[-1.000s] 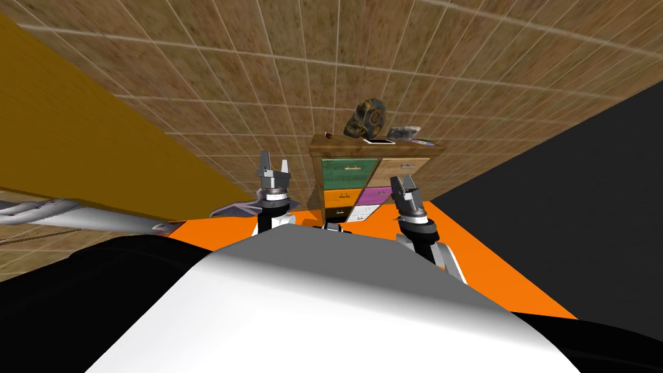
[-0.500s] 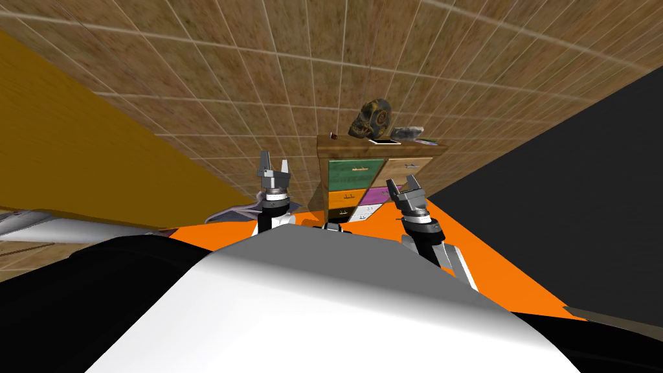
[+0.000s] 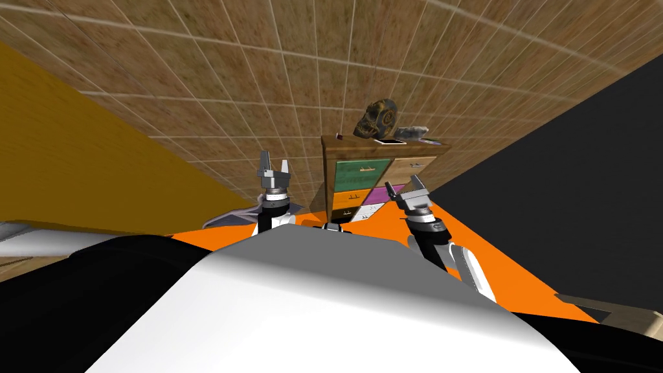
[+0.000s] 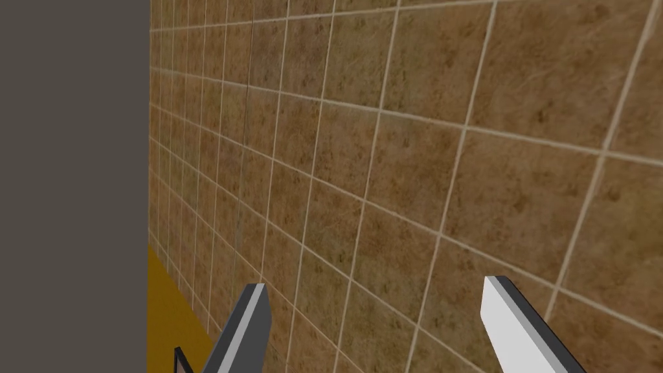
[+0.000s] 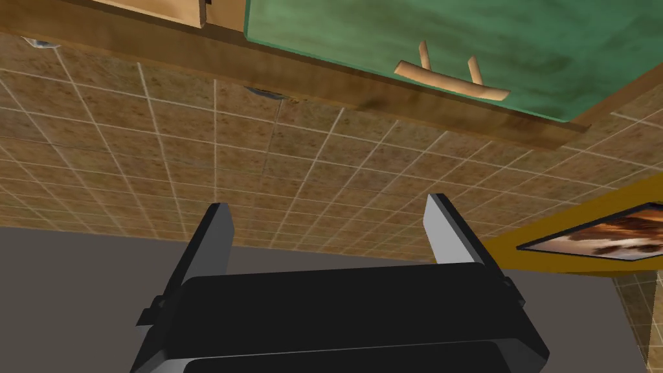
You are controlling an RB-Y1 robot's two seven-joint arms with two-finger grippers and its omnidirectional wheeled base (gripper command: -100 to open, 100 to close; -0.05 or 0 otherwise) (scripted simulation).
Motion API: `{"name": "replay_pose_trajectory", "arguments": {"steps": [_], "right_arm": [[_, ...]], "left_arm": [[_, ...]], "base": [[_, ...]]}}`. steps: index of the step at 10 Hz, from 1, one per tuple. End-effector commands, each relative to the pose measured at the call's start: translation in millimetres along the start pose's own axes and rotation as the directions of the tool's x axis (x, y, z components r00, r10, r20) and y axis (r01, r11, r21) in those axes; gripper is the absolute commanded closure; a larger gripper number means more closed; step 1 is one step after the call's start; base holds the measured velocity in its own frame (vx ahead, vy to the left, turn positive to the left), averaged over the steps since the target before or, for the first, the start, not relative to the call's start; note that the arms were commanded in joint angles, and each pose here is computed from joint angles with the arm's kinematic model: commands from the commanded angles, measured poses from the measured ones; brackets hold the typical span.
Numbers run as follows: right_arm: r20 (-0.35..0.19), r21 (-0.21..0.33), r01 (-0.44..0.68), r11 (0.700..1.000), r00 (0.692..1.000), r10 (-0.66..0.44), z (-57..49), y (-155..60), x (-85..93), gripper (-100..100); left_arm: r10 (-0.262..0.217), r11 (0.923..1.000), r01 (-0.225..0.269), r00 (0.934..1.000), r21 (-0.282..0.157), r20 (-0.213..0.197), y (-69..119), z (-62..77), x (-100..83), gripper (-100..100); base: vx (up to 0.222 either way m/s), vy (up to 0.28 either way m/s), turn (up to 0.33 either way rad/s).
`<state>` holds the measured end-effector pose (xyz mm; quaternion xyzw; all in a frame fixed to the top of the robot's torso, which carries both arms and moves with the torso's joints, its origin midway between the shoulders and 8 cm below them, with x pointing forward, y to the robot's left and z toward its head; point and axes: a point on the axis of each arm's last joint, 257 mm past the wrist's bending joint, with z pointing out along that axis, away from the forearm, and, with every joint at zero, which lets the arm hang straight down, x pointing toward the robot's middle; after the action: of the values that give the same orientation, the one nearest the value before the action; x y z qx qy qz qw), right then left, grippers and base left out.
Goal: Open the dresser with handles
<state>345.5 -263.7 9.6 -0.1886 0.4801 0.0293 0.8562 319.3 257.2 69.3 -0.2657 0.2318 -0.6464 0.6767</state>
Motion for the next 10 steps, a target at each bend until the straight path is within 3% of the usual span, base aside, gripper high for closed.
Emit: {"name": "replay_pose_trajectory", "arguments": {"steps": [1, 3, 4, 8, 9, 10], "right_arm": [[-0.039, -0.007, 0.139, 0.99, 0.99, -0.139, -2.1, -7.3, 8.8, -100], [-0.08, -0.022, 0.284, 0.959, 0.955, -0.285, -4.6, -18.1, 18.7, -100], [-0.08, -0.023, 0.289, 0.957, 0.954, -0.29, -4.6, -18.1, 18.7, -100], [-0.144, -0.071, 0.536, 0.841, 0.829, -0.54, -9.6, -42.2, 36.9, -100], [-0.144, -0.072, 0.542, 0.837, 0.825, -0.546, -9.6, -42.2, 36.9, -100], [-0.156, -0.087, 0.594, 0.8, 0.785, -0.6, -10.7, -48.5, 40.9, -100]], "left_arm": [[0.0, 1.0, 0.0, 1.0, 0.0, 0.0, 0.0, 0.0, 0.0, 0], [0.0, 1.0, 0.0, 1.0, 0.0, 0.0, 0.0, 0.0, 0.0, 0], [0.0, 1.0, 0.0, 1.0, 0.0, 0.0, 0.0, 0.0, 0.0, 0], [0.0, 1.0, 0.0, 1.0, 0.0, 0.0, 0.0, 0.0, 0.0, 0], [0.0, 1.0, 0.0, 1.0, 0.0, 0.0, 0.0, 0.0, 0.0, 0], [0.0, 1.0, 0.0, 1.0, 0.0, 0.0, 0.0, 0.0, 0.0, 0]], "base": [[0.01, 0.111, -0.028], [0.004, 0.117, -0.051], [0.0, 0.094, -0.016], [-0.002, 0.135, -0.027], [-0.002, 0.118, -0.011], [0.017, 0.091, -0.005]]}}
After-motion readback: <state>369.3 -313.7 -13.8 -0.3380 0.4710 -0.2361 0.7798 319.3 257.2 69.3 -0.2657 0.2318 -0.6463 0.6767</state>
